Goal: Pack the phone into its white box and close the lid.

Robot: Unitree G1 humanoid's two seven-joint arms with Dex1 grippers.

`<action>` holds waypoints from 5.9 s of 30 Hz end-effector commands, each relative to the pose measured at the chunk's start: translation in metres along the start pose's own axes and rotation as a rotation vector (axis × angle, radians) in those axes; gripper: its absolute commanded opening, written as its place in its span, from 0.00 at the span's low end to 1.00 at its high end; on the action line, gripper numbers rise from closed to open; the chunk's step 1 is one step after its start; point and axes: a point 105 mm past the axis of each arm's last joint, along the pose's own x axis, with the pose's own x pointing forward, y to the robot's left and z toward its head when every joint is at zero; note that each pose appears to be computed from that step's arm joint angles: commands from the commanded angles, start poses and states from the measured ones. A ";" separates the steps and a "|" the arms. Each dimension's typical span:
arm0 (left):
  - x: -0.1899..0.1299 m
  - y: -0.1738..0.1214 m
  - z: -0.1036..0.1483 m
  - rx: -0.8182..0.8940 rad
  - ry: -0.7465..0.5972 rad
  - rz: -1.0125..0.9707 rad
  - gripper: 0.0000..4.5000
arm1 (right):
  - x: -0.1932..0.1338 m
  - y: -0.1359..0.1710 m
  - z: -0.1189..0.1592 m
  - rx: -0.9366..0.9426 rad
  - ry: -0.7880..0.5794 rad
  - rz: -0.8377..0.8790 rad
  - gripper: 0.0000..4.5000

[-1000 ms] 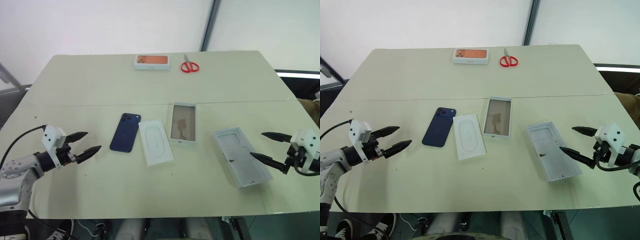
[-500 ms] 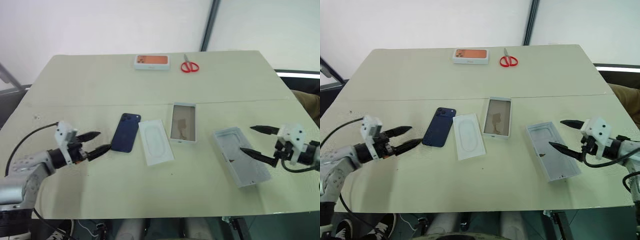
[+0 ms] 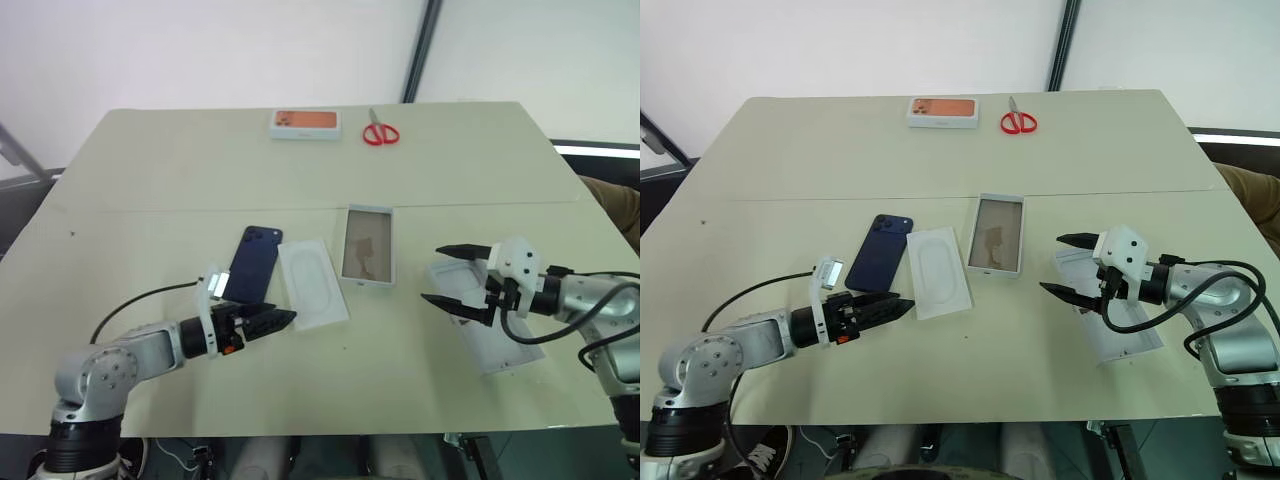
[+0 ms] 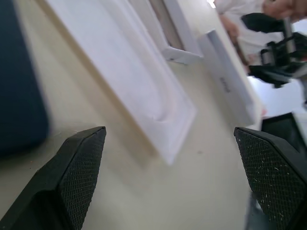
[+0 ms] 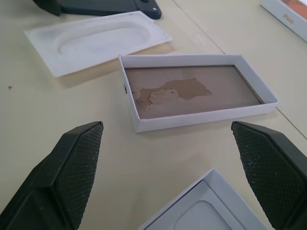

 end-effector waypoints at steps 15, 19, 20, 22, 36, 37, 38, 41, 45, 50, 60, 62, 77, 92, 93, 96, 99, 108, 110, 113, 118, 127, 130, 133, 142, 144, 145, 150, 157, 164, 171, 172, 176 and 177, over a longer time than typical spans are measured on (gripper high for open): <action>0.033 0.014 0.008 -0.230 -0.077 0.055 0.95 | 0.010 -0.002 0.009 -0.075 -0.051 -0.026 1.00; 0.034 0.012 0.008 -0.246 -0.068 0.043 0.58 | 0.010 -0.003 0.008 -0.076 -0.052 -0.031 1.00; 0.034 0.012 0.007 -0.250 -0.066 0.044 0.46 | 0.010 -0.003 0.008 -0.076 -0.051 -0.031 1.00; 0.035 0.012 0.007 -0.254 -0.065 0.045 0.23 | 0.010 -0.003 0.008 -0.077 -0.051 -0.031 1.00; 0.012 0.014 0.035 -0.210 -0.145 0.068 0.02 | 0.032 0.015 0.015 -0.052 -0.101 0.053 1.00; 0.008 0.016 0.040 -0.187 -0.155 0.080 0.02 | 0.036 0.018 0.015 -0.046 -0.099 0.066 1.00; 0.005 0.017 0.044 -0.180 -0.158 0.085 0.02 | 0.042 0.020 0.015 -0.031 -0.101 0.086 1.00; -0.003 0.016 0.057 -0.135 -0.168 0.080 0.02 | 0.058 0.022 0.013 -0.011 -0.078 0.120 1.00; -0.006 0.015 0.062 -0.122 -0.163 0.074 0.02 | 0.077 0.020 0.002 -0.012 -0.001 0.149 1.00; -0.008 0.005 0.068 -0.119 -0.171 0.024 0.00 | 0.089 0.024 0.000 0.033 0.010 0.204 0.94; -0.019 0.001 0.087 -0.152 -0.262 0.003 0.00 | 0.095 0.036 -0.001 -0.011 0.030 0.280 0.01; -0.019 -0.001 0.088 -0.156 -0.257 -0.013 0.00 | 0.093 0.040 0.003 -0.027 0.016 0.295 0.01; 0.006 -0.016 0.080 -0.230 -0.198 -0.108 0.00 | 0.107 0.086 0.026 0.038 -0.068 0.365 0.22; 0.034 -0.016 0.038 -0.269 -0.063 -0.091 0.00 | 0.019 0.026 -0.001 0.041 0.085 0.188 0.66; 0.035 -0.015 0.035 -0.275 -0.052 -0.089 0.00 | 0.017 0.024 -0.004 0.039 0.094 0.176 0.66; 0.041 -0.011 0.030 -0.269 -0.020 -0.081 0.00 | 0.021 0.019 -0.005 0.038 0.075 0.139 0.66; 0.046 -0.008 0.024 -0.263 0.014 -0.076 0.00 | 0.028 0.022 -0.003 0.031 0.053 0.134 0.66; 0.054 -0.009 0.027 -0.265 0.018 -0.111 0.44 | 0.034 0.026 -0.002 0.012 0.035 0.117 0.67; 0.058 -0.010 0.030 -0.247 0.010 -0.103 0.68 | 0.036 0.027 -0.002 0.010 0.031 0.119 0.67; 0.059 -0.012 0.033 -0.238 0.003 -0.108 0.99 | 0.037 0.027 -0.001 0.004 0.027 0.120 0.67; 0.051 -0.020 0.035 -0.162 0.030 -0.125 0.99 | 0.048 0.021 0.015 -0.004 -0.044 0.096 0.67; 0.025 0.000 0.066 0.095 -0.109 0.009 1.00 | 0.089 0.016 0.059 -0.012 -0.208 0.046 0.49; 0.016 0.005 0.069 0.170 -0.122 0.024 1.00 | 0.103 0.023 0.059 -0.045 -0.196 0.057 0.16; 0.004 0.009 0.075 0.349 -0.142 0.062 1.00 | 0.117 0.030 0.047 -0.042 -0.136 0.070 0.01; -0.031 0.011 0.081 0.553 -0.218 0.062 1.00 | 0.137 0.058 0.022 -0.243 0.021 0.178 0.01; -0.031 0.012 0.079 0.544 -0.221 0.060 1.00 | 0.134 0.057 0.019 -0.284 0.044 0.184 0.01; -0.031 0.011 0.078 0.540 -0.218 0.053 1.00 | 0.132 0.055 0.019 -0.293 0.051 0.187 0.01; -0.026 0.012 0.074 0.550 -0.213 0.059 1.00 | 0.124 0.049 0.018 -0.314 0.085 0.204 0.01; -0.023 0.012 0.079 0.551 -0.236 0.062 1.00 | 0.115 0.050 0.012 -0.361 0.138 0.251 0.01; -0.020 0.011 0.079 0.551 -0.238 0.054 1.00 | 0.121 0.052 0.022 -0.348 0.091 0.241 0.01; -0.020 0.016 0.075 0.523 -0.219 0.076 1.00 | 0.127 0.046 0.026 -0.305 0.051 0.179 0.01; -0.021 0.017 0.075 0.503 -0.212 0.076 1.00 | 0.126 0.045 0.026 -0.316 0.053 0.174 0.01; -0.031 0.025 0.078 0.402 -0.202 0.093 1.00 | 0.123 0.031 0.040 -0.305 0.018 0.125 0.01; -0.034 0.027 0.080 0.377 -0.201 0.098 1.00 | 0.124 0.027 0.047 -0.292 -0.005 0.109 0.01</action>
